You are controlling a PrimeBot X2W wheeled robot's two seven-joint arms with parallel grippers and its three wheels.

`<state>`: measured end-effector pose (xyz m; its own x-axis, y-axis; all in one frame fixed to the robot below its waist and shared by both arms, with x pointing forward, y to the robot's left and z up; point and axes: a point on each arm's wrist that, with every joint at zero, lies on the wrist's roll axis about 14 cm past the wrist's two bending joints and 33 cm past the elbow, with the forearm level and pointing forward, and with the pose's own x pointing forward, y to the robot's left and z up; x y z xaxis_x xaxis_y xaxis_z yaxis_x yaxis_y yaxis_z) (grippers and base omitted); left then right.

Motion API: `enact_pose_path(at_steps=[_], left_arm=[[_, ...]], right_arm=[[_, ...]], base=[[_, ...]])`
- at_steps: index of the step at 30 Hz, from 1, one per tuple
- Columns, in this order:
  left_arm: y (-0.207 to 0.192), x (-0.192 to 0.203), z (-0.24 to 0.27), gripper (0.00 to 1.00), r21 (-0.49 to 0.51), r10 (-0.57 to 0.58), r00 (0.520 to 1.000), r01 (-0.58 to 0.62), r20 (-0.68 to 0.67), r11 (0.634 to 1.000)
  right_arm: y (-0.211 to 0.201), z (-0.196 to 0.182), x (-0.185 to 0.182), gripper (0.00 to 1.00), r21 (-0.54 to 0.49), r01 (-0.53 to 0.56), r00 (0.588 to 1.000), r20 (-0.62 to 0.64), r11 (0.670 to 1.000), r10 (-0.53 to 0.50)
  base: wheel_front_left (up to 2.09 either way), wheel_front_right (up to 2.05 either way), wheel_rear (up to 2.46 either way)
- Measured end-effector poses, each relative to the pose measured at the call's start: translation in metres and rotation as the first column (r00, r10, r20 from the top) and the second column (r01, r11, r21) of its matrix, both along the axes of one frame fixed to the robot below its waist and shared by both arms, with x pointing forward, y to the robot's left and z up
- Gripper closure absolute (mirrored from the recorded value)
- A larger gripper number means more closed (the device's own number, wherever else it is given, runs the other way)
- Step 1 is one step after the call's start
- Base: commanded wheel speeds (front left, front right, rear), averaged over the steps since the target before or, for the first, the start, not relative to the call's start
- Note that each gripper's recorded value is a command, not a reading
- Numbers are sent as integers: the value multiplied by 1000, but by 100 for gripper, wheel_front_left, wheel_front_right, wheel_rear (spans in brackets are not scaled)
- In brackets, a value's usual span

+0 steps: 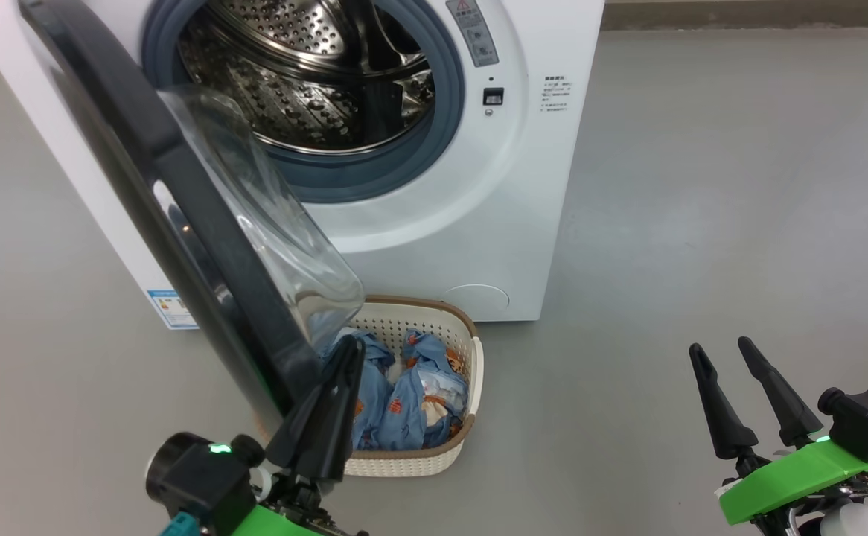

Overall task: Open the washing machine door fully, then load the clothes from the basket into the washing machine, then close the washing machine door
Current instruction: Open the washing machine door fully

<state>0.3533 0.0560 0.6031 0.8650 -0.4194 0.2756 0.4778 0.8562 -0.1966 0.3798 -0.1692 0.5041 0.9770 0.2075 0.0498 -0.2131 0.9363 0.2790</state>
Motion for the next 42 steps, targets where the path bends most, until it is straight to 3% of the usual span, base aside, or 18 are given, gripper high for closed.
enact_pose_path(at_steps=[16,32,42], left_arm=[[-4,19,-68,100,-11,4,976,-7,-219,1000],[28,19,-71,100,-25,122,968,-131,-220,991],[71,7,-73,100,-6,248,942,-256,-227,967]], right_arm=[[-7,-5,3,0,6,27,1000,-15,1000,-27],[18,-11,14,0,15,-42,999,-31,999,43],[50,-11,25,0,28,-125,992,-29,992,126]], base=[[0,0,0],[0,0,0],[0,0,0]])
